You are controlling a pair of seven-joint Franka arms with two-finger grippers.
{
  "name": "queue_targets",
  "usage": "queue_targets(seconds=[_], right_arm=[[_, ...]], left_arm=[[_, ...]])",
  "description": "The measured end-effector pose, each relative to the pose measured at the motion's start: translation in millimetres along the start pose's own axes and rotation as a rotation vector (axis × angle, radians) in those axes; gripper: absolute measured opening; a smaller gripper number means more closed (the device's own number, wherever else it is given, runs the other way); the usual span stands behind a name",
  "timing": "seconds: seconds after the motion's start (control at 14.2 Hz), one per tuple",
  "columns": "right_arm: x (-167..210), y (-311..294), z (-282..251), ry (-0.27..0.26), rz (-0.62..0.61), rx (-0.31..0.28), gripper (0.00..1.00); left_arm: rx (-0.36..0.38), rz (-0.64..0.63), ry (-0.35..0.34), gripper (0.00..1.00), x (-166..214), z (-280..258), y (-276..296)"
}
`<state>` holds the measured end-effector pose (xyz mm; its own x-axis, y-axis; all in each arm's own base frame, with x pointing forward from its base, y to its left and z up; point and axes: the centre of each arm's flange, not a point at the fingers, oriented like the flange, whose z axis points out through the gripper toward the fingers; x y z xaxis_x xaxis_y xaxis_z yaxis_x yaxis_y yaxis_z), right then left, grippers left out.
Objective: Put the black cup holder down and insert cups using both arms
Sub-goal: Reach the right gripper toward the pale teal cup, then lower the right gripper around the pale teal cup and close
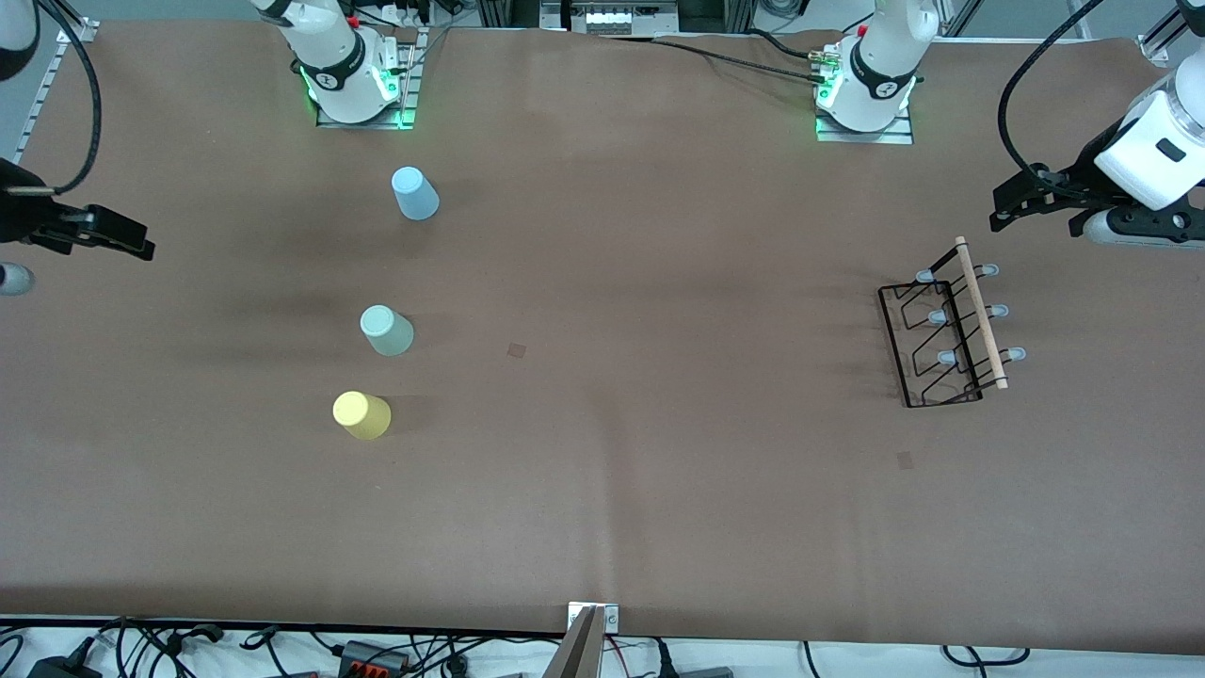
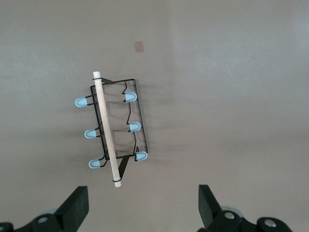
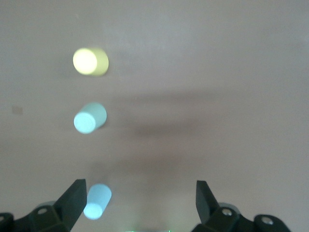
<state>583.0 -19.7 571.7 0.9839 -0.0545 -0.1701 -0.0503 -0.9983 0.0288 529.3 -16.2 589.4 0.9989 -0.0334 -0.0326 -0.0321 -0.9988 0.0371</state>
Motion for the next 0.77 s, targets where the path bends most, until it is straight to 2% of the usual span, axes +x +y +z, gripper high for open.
queue_targets(seconds=[0.07,0.21,0.28,0.56,0.77], right_arm=[[2,-4,11,-0.043,-0.007,-0.001,1.0],[8,-16,33,-0.078,-0.029,-0.006,1.0],[13,-23,46,-0.062,-0.041,-0.007,1.0],[34,-50,134,0.065,-0.075,-0.004,1.0],[30,-77,201,0.148,-0.049,0.006,1.0]], left_arm=[[0.0,0.0,0.0,1.0,0,0,0],[0.0,0.0,0.0,1.0,0,0,0],[0.0,0.0,0.0,1.0,0,0,0],[0.0,0.0,0.0,1.0,0,0,0],[0.0,0.0,0.0,1.0,0,0,0]])
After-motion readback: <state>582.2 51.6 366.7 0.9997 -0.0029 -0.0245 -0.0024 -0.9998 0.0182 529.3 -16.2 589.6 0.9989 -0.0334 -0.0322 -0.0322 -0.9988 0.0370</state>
